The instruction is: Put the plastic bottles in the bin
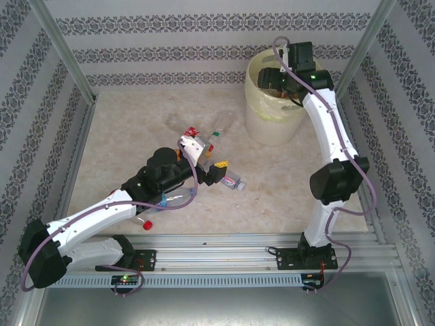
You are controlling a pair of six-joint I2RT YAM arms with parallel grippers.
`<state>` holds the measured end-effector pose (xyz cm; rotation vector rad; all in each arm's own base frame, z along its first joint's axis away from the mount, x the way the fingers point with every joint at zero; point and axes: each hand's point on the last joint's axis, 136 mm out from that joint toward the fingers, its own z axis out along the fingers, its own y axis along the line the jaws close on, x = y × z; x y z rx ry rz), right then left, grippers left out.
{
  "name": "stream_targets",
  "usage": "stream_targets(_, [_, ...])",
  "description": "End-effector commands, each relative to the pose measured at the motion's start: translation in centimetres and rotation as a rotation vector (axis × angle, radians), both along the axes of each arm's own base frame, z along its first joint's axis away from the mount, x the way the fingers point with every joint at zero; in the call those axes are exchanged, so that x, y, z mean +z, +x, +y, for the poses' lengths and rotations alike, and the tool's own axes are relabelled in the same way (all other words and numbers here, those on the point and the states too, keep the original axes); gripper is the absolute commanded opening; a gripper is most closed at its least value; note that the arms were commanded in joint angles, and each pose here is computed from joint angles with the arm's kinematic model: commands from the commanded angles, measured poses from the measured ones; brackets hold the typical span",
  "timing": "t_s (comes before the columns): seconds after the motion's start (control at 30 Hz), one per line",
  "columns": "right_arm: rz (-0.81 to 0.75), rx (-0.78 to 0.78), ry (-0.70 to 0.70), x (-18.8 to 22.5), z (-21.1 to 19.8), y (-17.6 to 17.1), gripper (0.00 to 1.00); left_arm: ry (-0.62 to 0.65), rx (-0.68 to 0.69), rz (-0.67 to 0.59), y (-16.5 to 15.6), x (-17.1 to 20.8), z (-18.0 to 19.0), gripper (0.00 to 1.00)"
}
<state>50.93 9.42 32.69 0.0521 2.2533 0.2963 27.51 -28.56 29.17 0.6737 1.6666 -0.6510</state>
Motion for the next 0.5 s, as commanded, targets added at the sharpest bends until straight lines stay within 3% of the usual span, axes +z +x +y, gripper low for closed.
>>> stream_targets(0.0, [-0.113,-0.021,0.035,3.8,-0.8,-2.0,0.85,0.038,0.029,0.003,0.9,0.5,0.5,1.00])
stream_targets(0.47, [-0.149,0.072,0.163,1.1,0.4,-15.1,0.87,0.155,0.087,0.148,3.2,-1.7,0.9,1.00])
